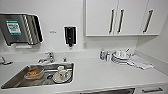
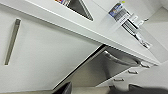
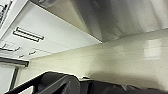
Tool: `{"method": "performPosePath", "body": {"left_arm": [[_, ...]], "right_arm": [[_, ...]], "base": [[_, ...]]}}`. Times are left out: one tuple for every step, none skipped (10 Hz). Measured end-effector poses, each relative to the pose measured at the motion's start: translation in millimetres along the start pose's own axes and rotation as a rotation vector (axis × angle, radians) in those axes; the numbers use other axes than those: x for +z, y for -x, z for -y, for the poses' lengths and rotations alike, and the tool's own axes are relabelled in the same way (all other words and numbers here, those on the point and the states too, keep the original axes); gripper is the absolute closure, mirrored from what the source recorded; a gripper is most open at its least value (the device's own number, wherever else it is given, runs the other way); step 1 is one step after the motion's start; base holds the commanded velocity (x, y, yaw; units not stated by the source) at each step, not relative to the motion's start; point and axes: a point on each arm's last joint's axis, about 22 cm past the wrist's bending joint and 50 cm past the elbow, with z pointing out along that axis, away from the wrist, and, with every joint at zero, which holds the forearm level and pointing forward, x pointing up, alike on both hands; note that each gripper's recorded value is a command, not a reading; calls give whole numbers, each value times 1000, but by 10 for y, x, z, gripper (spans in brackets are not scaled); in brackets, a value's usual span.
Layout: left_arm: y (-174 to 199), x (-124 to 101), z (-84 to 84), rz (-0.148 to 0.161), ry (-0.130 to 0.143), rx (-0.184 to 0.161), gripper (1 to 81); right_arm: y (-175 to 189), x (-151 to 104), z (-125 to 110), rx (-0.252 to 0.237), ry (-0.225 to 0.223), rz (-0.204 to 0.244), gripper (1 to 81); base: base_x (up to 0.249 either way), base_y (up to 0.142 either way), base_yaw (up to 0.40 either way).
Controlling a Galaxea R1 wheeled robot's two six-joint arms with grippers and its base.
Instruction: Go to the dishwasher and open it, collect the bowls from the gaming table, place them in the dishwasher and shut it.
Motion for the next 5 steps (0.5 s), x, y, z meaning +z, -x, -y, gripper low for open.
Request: {"method": "performPosePath", "body": {"left_arm": [[-27,110,32,34,11,-21,10],[7,180,93,80,10,-20,10],[16,218,62,97,29,9,10],[31,220,-15,107,51,36,10],[51,184,-72,122,61,69,10]], "right_arm": [[-5,107,-80,21,0,12,10],[10,205,-153,38,-1,27,10],[-5,261,-193,51,-2,34,10],[-110,292,-205,54,-4,22,10],[-188,311,-167,71,-14,16,10]], "base": [[0,0,0],[0,0,0],[0,0,0],[0,0,0],[0,0,0]]}}
